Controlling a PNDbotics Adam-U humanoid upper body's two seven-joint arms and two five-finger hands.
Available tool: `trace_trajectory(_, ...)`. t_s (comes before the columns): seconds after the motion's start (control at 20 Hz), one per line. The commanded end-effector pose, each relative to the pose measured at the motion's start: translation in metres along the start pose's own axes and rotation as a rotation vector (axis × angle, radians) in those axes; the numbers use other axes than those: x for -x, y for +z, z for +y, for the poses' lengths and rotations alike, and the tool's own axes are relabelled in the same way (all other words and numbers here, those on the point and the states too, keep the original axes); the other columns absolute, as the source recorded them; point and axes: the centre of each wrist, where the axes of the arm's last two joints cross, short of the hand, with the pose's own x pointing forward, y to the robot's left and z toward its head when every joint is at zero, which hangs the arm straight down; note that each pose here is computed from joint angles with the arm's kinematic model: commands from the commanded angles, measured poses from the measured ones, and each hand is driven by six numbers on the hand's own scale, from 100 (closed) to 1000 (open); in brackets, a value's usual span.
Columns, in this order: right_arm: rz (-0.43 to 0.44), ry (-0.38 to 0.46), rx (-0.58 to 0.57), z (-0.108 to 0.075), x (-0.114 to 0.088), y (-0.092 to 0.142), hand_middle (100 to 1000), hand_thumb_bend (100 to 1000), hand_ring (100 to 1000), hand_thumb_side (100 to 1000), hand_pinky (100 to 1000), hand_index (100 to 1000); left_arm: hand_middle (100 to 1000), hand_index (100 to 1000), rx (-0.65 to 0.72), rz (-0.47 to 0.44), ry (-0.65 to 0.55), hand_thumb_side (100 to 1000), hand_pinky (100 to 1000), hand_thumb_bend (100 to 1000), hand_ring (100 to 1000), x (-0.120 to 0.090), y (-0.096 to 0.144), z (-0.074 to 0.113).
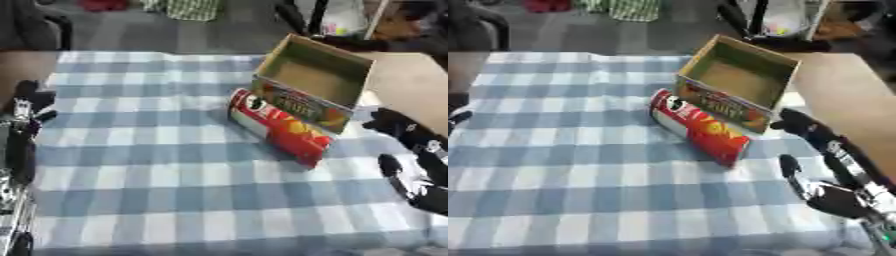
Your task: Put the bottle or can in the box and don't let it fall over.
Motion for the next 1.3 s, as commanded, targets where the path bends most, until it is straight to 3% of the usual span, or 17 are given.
trace_trajectory(0.05,-0.001,0.013,-0.026,-0.015,0.004,-0.005,808,100,1000,547,938,1000,713,910,0.014,-0.038,-0.005,883,836,437,850,-0.009,-0.005,-0.001)
trace_trajectory(0.65,0.051,0.028,-0.082,-0.04,0.032,-0.017,813,100,1000,572,945,1000,713,911,0.03,-0.043,0.001,882,836,437,851,-0.01,-0.006,-0.003)
trace_trajectory(0.9,0.072,0.075,-0.111,-0.045,0.042,-0.023,818,100,1000,551,942,1000,713,911,0.039,-0.044,0.004,881,837,437,851,-0.011,-0.006,-0.005)
trace_trajectory(1.3,0.102,0.14,-0.162,-0.04,0.057,-0.03,826,100,1000,560,941,1000,712,911,0.048,-0.046,0.009,881,837,439,852,-0.011,-0.007,-0.007)
